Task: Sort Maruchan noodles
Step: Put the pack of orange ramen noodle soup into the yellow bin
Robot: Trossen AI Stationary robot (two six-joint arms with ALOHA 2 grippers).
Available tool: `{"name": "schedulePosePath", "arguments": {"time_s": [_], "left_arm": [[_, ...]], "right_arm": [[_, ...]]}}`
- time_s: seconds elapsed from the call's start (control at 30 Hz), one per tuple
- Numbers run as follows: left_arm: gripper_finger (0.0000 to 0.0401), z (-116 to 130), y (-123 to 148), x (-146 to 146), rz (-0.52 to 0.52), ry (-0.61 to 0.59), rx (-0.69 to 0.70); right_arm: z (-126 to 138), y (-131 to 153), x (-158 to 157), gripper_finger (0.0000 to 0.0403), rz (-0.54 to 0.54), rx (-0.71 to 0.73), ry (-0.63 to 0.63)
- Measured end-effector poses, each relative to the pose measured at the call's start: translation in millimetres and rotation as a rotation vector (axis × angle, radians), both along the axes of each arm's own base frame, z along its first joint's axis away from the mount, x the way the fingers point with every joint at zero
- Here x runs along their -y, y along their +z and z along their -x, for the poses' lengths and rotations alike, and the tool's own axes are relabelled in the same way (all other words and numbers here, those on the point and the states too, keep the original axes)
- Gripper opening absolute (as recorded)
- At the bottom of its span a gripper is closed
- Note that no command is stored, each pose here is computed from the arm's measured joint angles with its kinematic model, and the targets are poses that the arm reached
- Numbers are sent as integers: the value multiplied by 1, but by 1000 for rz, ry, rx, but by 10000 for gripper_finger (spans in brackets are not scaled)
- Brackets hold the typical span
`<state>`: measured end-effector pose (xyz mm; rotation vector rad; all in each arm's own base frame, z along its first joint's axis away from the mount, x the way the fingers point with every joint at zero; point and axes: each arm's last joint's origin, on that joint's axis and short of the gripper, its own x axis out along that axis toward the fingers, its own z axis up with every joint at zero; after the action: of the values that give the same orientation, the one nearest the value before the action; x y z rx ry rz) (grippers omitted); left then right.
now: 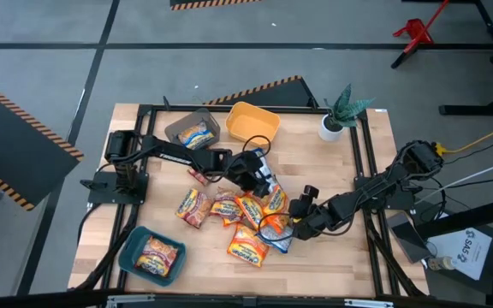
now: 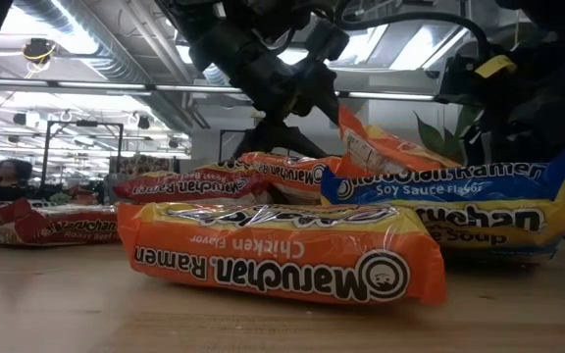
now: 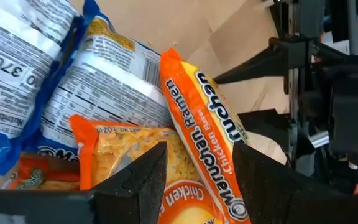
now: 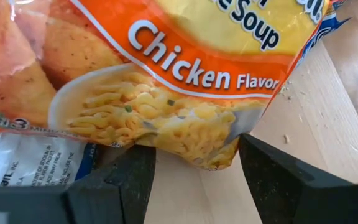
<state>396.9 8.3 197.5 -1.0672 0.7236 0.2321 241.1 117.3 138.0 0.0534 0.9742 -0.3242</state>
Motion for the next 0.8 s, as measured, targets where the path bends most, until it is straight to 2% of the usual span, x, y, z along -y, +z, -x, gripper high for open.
{"name": "schedulePosePath", "arguments": {"time_s": [0.17,0.4,0.6,0.8], "left_arm": [[176,0,0,3,16,-15,5],[176,0,1,7,35,-114,16],[176,-1,3,7,40,-132,37],[176,0,3,9,94,-152,32]], "right_arm": [[0,0,0,220,2,1,0],[0,0,0,220,1,2,1],[0,0,0,220,-4,0,4],[0,0,0,221,9,4,4]]}}
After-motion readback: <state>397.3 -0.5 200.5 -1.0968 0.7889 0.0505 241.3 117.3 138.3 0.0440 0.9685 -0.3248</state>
